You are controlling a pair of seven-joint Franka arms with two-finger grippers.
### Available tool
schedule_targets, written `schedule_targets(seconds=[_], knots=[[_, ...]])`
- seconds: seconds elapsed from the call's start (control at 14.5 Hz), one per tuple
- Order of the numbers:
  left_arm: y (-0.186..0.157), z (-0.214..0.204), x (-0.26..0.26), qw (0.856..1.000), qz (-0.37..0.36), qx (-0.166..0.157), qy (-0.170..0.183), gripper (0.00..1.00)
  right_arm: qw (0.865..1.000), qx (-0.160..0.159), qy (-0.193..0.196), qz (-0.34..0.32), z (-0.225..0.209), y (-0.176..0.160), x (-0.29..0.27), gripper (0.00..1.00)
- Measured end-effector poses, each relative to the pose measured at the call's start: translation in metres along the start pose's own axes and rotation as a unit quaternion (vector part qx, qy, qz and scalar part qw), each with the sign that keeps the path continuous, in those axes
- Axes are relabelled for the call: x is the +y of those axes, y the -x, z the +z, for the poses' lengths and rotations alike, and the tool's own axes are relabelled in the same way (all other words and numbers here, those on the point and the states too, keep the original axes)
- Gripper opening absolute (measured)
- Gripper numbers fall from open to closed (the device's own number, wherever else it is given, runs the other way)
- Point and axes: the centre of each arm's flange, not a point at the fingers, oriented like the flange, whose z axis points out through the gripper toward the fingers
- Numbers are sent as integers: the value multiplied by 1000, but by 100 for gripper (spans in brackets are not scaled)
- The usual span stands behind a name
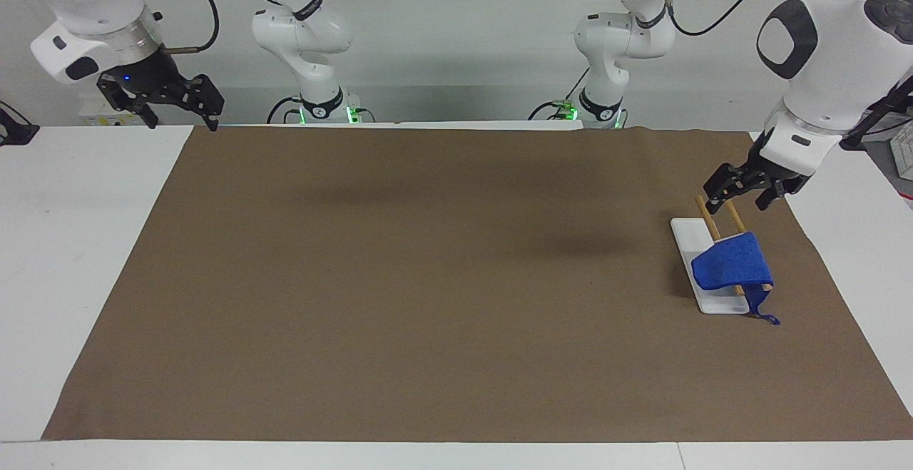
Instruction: Right arm passes towel to left arm to hang
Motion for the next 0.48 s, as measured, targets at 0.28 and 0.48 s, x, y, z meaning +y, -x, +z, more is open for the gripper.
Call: schedule_targets(seconds=[0.28,0.48], knots=[[1,-4,-1,1000,-1,3,0,100,1000,0,0,0,0,0,0,100],[2,-3,0,1000,0,-2,0,100,1000,0,0,0,0,0,0,100]])
